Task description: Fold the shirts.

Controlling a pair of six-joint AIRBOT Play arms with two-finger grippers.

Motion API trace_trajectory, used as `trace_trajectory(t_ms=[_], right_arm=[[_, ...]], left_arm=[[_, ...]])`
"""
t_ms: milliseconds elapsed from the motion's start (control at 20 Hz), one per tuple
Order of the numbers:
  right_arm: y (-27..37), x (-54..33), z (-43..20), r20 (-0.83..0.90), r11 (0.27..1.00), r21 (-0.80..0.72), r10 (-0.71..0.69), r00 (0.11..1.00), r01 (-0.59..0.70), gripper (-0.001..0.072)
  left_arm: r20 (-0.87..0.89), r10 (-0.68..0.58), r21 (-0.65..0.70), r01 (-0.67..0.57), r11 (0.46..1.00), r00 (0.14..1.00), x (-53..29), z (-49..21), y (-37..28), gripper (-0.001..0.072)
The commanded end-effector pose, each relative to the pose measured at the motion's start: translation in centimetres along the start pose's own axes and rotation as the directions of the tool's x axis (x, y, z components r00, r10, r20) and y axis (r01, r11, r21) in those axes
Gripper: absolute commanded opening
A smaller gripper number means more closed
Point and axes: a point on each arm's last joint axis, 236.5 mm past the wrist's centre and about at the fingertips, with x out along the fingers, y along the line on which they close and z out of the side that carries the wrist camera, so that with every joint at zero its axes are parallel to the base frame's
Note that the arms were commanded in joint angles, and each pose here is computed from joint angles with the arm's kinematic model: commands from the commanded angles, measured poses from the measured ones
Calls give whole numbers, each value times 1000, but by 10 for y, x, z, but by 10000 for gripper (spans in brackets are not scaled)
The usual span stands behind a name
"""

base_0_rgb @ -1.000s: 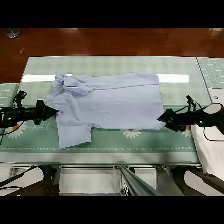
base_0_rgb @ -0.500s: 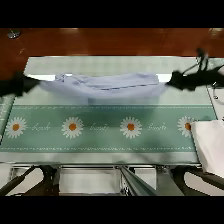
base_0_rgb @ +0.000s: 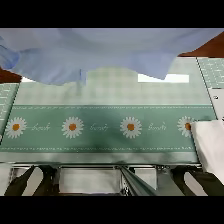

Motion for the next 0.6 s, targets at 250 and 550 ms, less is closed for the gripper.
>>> trace_trajectory(t_ms=[250,550], right_arm=[[25,-169,-23,113,993,-36,-112,987,116,24],[2,-141,-76,-101,986,-11,-167,981,166,24]], left_arm=[[215,160,258,-214,942,963,-170,24,-63,21],[-112,213,189,-190,963,971,-145,-55,-21,21]])
